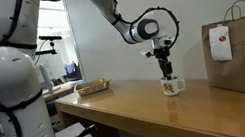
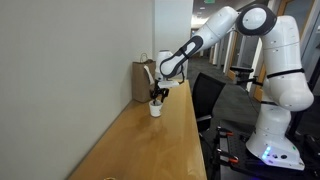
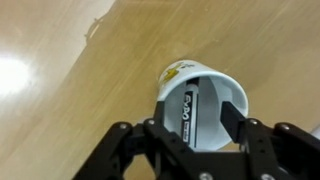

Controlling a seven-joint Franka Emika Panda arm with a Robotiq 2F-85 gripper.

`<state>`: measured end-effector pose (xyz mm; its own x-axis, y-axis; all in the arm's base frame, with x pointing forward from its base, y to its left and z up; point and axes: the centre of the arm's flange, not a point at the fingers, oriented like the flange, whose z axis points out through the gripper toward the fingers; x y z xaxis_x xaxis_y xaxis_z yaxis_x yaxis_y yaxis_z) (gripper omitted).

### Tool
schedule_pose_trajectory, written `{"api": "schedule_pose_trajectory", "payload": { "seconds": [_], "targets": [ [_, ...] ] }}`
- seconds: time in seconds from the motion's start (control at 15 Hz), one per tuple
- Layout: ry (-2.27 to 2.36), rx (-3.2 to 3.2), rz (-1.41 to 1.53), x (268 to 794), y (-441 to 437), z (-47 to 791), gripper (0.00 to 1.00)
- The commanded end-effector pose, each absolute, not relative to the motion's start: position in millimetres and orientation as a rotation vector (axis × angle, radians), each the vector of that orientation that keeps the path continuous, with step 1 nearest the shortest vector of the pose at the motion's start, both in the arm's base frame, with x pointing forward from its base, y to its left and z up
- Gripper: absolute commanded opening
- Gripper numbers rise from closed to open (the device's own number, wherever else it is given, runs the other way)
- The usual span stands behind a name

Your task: Move the mug to the right then take the marker out of the mug and put it on the table

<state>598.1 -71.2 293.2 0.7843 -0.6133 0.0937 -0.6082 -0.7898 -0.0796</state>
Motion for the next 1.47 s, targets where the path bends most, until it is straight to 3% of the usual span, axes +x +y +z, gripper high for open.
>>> {"api": "schedule_pose_trajectory", "payload": {
  "seconds": [0.0, 0.47, 0.67, 1.13, 1.4],
  "targets": [
    [1.022, -2.918, -0.201, 609, -69, 291, 0.62],
    [0.95, -2.951, -0.207, 616, -49, 296, 0.6],
    [0.945, -2.971, -0.198, 619, -50, 286, 0.53],
    [0.932, -2.994, -0.198, 626, -60, 274, 0.6],
    [0.933, -3.005, -0.187, 632, -63, 265, 0.52]
  ]
}}
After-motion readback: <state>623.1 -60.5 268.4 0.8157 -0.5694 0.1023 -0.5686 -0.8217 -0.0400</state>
